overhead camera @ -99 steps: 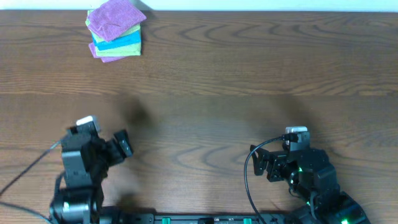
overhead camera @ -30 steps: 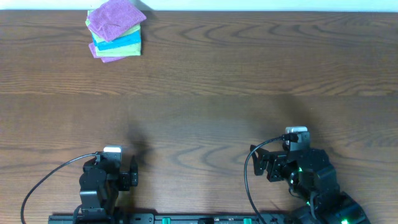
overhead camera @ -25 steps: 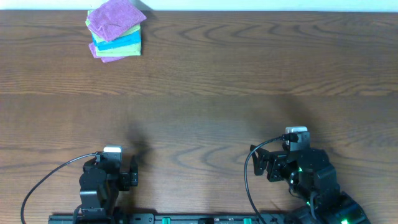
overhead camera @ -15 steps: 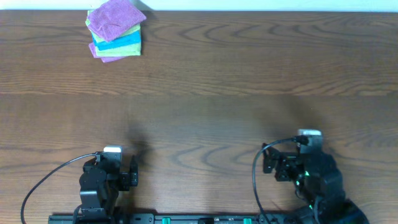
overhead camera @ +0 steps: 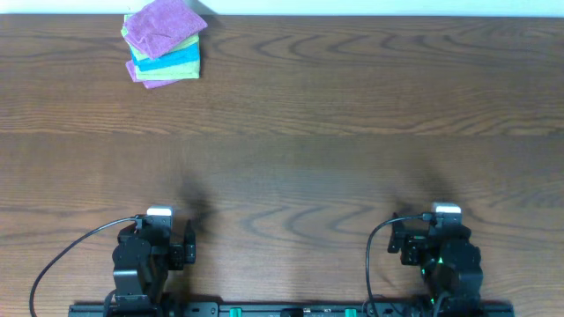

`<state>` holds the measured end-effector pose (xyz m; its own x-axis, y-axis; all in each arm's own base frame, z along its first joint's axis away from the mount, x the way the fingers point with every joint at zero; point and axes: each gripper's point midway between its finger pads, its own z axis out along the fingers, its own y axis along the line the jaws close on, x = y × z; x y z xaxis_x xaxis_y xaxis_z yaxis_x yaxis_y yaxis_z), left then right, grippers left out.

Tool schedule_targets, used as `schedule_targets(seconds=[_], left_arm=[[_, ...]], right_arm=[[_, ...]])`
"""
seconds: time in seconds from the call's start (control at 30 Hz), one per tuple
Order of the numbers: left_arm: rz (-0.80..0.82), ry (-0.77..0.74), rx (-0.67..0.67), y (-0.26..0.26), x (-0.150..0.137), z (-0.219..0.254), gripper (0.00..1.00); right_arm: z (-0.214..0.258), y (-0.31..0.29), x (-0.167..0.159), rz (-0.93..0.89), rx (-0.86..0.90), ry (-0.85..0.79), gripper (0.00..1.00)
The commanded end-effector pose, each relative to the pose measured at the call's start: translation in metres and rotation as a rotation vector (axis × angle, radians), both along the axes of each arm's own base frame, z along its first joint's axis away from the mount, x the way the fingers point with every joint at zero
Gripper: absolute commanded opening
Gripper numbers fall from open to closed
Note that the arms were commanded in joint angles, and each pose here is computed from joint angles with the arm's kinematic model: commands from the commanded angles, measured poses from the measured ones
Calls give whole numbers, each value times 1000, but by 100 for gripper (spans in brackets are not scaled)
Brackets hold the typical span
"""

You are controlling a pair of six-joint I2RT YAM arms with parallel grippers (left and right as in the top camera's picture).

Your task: Fold the cloth

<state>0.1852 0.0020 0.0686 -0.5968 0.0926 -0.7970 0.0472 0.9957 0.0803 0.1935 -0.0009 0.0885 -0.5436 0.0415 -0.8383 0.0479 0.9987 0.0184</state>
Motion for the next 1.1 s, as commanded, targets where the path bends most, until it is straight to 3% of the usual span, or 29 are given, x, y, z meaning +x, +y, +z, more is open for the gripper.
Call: schedule_targets(seconds=[0.0, 1.07], left_arm=[[-10, 21, 17, 0, -3, -7, 96], [-10, 21, 17, 0, -3, -7, 95]], right_arm=[[-3, -2, 0, 8, -19, -11, 99], [-12, 2, -1, 38, -21, 13, 99]])
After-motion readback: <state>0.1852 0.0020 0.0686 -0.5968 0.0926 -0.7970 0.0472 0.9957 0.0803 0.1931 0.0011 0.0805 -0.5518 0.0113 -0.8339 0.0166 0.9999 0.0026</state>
